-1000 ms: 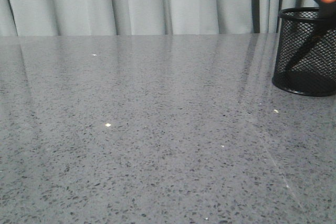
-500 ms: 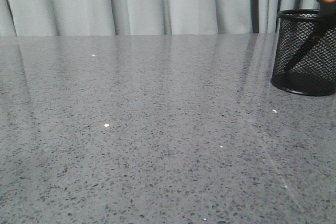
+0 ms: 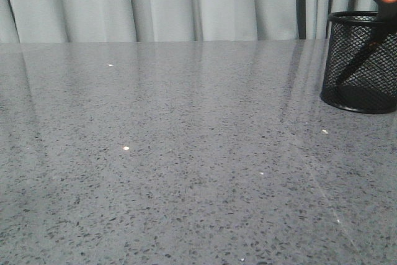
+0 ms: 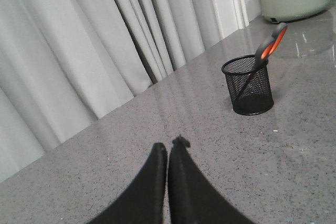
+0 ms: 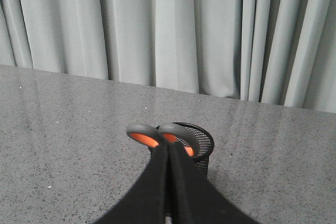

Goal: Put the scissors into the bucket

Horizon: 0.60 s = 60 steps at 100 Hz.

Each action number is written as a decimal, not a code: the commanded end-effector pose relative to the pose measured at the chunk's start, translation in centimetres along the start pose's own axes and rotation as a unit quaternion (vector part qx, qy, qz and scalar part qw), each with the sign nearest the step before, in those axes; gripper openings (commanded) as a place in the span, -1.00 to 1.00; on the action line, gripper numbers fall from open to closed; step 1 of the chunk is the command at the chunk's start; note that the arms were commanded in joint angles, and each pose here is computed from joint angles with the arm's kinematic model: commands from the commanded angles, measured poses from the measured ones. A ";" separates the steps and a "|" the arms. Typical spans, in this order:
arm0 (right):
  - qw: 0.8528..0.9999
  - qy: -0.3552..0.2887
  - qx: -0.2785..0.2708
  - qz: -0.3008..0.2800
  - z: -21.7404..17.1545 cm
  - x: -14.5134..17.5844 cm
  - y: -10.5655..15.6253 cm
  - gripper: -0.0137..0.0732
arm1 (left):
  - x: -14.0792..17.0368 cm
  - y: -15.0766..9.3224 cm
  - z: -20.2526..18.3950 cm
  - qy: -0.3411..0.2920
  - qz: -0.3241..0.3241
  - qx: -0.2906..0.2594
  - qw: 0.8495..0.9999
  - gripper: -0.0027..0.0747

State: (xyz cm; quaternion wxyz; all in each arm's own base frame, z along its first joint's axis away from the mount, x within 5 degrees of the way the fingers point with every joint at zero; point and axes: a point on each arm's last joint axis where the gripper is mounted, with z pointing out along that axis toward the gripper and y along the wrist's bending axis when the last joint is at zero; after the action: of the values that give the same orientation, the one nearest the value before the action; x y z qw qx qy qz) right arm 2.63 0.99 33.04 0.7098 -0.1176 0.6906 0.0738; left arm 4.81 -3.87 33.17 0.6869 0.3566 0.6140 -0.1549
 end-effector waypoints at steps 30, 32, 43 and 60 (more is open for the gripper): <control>0.999 -0.047 0.006 -0.001 -0.1 -1.4 -0.1 -0.81 | -1.5 0.1 -0.1 -0.047 -0.007 0.005 0.999 -0.98; 0.999 -0.047 0.006 -0.001 -0.1 -1.4 -0.1 -0.81 | -1.5 0.1 -0.1 -0.047 -0.007 0.005 0.999 -0.98; 0.999 -0.047 0.006 -0.001 -0.1 -1.4 -0.1 -0.81 | -1.4 0.1 -0.1 -0.047 -0.005 0.005 0.999 -0.98; 0.999 -0.047 0.006 -0.001 -0.1 -1.4 -0.1 -0.81 | -0.5 0.1 0.2 -0.024 0.011 -0.014 1.000 -0.98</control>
State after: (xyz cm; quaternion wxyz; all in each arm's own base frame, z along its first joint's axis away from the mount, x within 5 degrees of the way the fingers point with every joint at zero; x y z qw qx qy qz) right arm 2.63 0.99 33.04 0.7098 -0.1176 0.6906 0.0738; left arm 4.91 -3.89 32.89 0.6869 0.3598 0.6146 -0.1448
